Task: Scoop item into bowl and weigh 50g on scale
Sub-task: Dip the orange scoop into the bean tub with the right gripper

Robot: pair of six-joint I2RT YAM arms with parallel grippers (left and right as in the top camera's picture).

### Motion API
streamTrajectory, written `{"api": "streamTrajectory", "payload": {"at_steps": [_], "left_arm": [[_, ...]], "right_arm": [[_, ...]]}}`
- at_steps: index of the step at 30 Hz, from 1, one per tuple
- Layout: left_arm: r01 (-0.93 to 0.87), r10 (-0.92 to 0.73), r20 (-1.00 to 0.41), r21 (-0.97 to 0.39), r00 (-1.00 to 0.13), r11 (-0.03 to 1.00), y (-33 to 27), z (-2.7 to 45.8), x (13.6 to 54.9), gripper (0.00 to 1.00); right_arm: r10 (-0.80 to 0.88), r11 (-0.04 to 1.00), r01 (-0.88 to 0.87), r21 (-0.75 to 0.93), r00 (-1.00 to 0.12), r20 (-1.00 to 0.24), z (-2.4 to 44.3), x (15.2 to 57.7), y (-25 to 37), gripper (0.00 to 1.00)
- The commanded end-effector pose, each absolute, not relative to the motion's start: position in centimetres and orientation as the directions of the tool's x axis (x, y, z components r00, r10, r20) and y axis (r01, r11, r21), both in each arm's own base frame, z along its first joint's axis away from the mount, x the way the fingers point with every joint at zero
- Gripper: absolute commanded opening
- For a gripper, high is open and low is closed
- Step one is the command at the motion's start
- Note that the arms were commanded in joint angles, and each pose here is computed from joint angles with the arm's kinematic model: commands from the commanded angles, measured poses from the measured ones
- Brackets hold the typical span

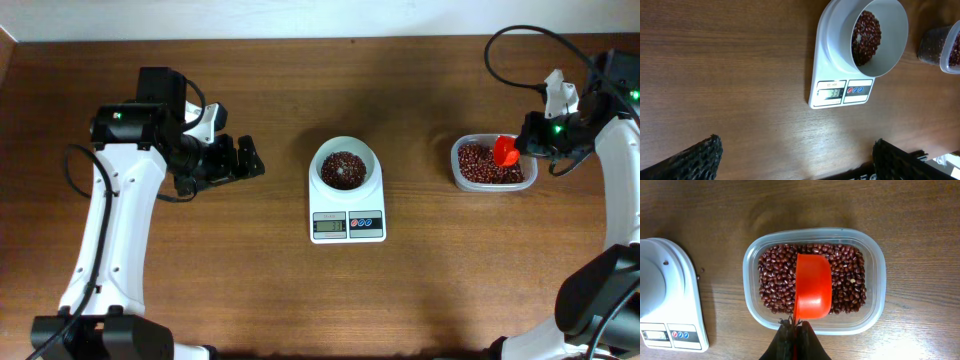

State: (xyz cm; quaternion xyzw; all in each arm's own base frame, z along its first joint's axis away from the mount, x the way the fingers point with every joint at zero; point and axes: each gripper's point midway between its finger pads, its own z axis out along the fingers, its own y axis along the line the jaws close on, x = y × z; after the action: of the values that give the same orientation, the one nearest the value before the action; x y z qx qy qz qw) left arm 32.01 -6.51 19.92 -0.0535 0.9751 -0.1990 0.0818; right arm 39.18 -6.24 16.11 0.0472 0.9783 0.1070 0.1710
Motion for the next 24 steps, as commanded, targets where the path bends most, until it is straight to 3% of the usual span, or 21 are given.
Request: {"api": "streamTrajectory", "payload": {"at_steps": [1,16,20,24], "left_arm": [[-0.073,-0.135,-0.128,-0.403,-0.983,0.912,-6.7,19.6,32.0,0.99],[-0.074,-0.136,-0.128,-0.403,-0.982,0.912,-6.7,19.6,32.0,0.99],[-0.074,-0.136,-0.128,-0.403,-0.982,0.912,-6.7,19.6,32.0,0.99],[-0.074,-0.136,-0.128,-0.403,-0.982,0.912,-6.7,19.6,32.0,0.99]], "right_arm": [[0.125,0.976,0.052,0.213,-0.930,-0.346,16.6,39.8,-6.3,0.04],[0.172,0.948,0.101,0.301,-0.961,-0.218,11.5,40.6,-5.6,0.04],[0.192,0.889,0.079,0.451,-0.959,-0.209,11.3,41.4,-3.3,0.04],[0.214,0.882,0.095,0.461,-0.953,-0.214,11.3,41.5,-4.1,0.04]]}}
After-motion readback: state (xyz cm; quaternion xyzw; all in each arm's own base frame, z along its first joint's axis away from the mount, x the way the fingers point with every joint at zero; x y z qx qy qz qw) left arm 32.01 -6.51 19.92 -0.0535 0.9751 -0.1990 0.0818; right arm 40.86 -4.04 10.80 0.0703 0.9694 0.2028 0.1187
